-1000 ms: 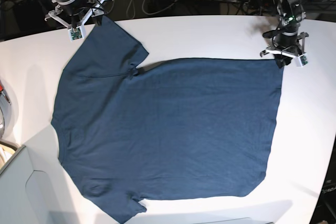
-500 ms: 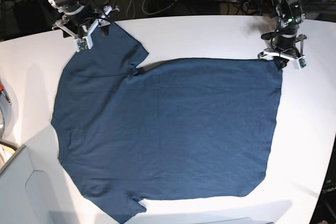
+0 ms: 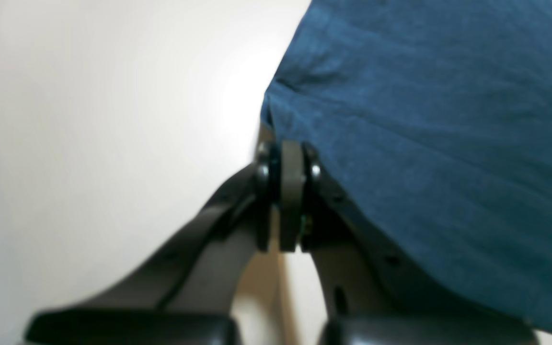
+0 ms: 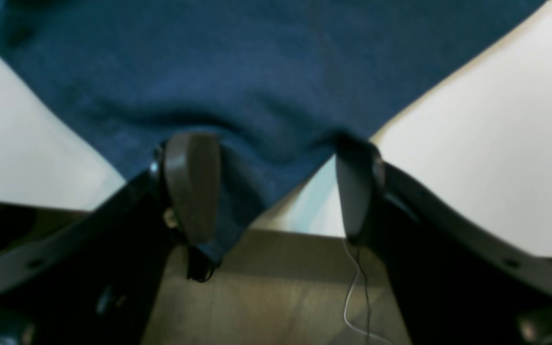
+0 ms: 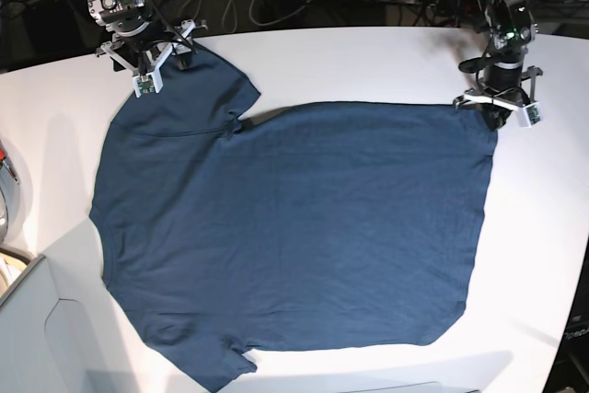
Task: Fold the T-shirt properly
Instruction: 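Lift the shoulder corners with both grippers and pull them toward the hem, then drag the held edge with both grippers back toward the robot, then lay the edge down and open both grippers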
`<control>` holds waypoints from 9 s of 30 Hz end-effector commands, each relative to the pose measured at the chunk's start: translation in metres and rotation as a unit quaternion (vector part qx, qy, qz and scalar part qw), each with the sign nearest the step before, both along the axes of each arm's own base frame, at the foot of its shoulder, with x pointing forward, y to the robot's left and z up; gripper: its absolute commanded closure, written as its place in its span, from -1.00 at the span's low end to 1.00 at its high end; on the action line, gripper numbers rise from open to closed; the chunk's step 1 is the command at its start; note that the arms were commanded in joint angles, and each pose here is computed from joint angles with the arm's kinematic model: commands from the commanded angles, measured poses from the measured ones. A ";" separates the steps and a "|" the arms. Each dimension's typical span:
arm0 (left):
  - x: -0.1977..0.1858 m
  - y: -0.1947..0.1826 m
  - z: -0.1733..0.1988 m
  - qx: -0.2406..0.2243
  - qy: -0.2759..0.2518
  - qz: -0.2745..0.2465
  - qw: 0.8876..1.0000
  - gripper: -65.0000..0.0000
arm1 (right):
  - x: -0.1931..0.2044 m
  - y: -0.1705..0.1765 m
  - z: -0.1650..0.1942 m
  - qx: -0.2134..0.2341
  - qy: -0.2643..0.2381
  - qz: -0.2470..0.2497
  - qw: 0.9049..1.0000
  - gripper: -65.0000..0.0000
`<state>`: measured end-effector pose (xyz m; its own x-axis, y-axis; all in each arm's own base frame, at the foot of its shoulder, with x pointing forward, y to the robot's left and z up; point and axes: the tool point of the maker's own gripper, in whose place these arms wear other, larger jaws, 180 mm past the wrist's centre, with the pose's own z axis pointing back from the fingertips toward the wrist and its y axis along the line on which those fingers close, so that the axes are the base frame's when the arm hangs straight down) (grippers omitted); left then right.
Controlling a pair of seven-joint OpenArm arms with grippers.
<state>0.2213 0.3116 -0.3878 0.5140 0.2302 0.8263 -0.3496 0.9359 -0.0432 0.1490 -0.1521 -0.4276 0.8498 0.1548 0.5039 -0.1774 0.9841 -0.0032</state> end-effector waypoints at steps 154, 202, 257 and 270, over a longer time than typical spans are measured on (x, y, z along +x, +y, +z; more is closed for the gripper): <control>0.165 0.019 -0.018 -0.073 -0.066 0.048 0.994 1.00 | 0.230 -0.161 0.011 -0.021 -0.156 -0.090 0.983 0.42; 0.207 0.015 0.104 -0.035 -0.157 -0.004 0.987 1.00 | 0.284 -0.143 0.123 -0.085 -0.211 -0.024 0.973 1.00; -0.076 -0.008 0.025 0.020 0.048 0.006 0.999 1.00 | 0.039 -0.140 0.047 -0.157 -0.039 0.038 0.986 0.94; -0.067 -0.008 0.046 0.034 0.023 0.000 0.999 0.11 | 0.039 -0.143 0.052 -0.163 -0.039 0.033 0.985 -0.33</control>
